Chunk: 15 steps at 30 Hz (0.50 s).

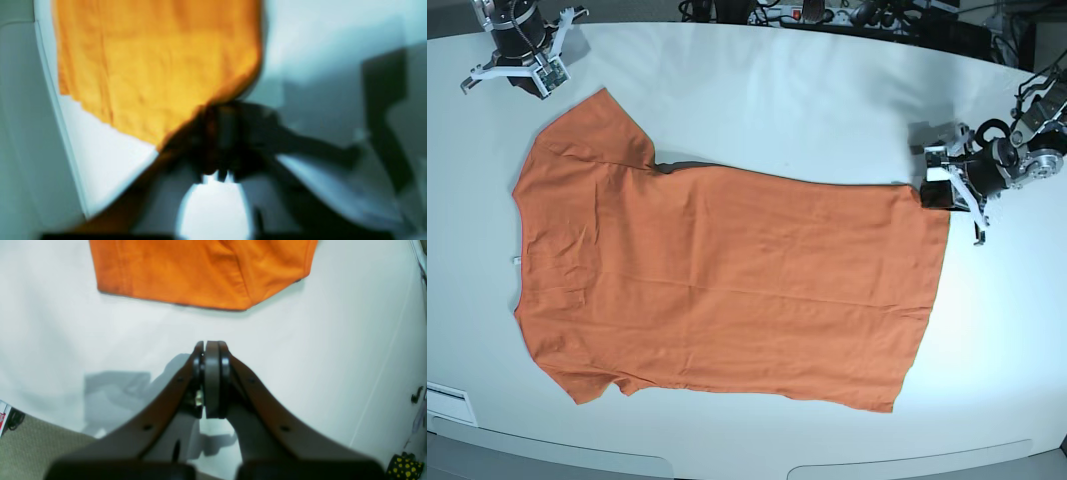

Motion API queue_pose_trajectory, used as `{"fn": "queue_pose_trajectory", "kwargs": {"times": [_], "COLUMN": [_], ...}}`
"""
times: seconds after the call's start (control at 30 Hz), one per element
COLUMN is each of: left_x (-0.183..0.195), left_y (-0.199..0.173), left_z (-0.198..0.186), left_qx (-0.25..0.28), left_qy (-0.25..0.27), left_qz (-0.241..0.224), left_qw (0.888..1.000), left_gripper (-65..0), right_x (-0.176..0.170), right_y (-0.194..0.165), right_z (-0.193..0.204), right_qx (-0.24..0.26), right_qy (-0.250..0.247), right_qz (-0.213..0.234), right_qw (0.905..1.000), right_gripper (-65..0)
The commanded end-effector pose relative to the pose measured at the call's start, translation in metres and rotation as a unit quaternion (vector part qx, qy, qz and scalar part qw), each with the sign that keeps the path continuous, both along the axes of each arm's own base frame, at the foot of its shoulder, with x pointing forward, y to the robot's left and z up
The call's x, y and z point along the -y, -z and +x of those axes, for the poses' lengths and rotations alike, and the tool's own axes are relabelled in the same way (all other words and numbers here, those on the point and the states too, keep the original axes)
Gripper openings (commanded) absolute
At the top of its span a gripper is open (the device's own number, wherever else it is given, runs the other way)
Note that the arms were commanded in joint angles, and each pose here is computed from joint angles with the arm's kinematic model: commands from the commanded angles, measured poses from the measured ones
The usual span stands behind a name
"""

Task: Fold the T-shirt properly
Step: 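Move both grippers to the shirt's back edge and grasp it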

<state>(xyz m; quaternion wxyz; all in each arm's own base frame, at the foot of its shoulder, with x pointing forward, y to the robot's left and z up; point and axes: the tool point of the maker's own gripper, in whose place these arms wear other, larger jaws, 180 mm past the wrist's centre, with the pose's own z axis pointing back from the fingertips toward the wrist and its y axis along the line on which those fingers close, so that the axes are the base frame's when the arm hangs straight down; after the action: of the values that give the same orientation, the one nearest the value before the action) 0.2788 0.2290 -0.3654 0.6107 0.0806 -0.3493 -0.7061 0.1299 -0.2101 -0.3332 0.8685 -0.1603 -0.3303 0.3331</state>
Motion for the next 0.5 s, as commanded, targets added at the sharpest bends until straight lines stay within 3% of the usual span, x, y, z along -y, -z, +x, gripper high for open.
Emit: {"fn": "queue_pose_trajectory", "kwargs": {"times": [0.0, 0.1, 0.23, 0.4, 0.47], "left_x": [-0.008, -0.009, -0.007, -0.009, -0.008], "left_y": [-0.005, -0.004, -0.004, -0.004, -0.004], "left_z": [0.002, 0.002, 0.002, 0.001, 0.001], "left_qx": [0.001, -0.001, -0.005, -0.006, -0.007], "left_qy": [-0.002, -0.006, -0.013, -0.015, -0.017], "left_qz": [0.013, 0.012, 0.003, 0.006, 0.002], "left_qw": [1.000, 1.000, 1.000, 1.000, 1.000], "left_gripper": [-65.0, -65.0, -65.0, -65.0, -65.0], "right_x": [-0.001, -0.006, -0.028, -0.032, -0.035], "right_y": [-0.008, -0.009, -0.005, -0.008, -0.007], "right_z": [0.004, 0.009, 0.014, 0.022, 0.022], "right_qx": [0.016, 0.020, 0.000, 0.005, 0.002], "right_qy": [-0.007, -0.017, -0.019, -0.021, -0.020], "right_qz": [-0.001, 0.008, 0.090, 0.106, 0.118], "right_qw": [0.9998, 0.9996, 0.9957, 0.9941, 0.9928], "right_gripper": [-65.0, -65.0, -63.5, -38.4, -36.9]}}
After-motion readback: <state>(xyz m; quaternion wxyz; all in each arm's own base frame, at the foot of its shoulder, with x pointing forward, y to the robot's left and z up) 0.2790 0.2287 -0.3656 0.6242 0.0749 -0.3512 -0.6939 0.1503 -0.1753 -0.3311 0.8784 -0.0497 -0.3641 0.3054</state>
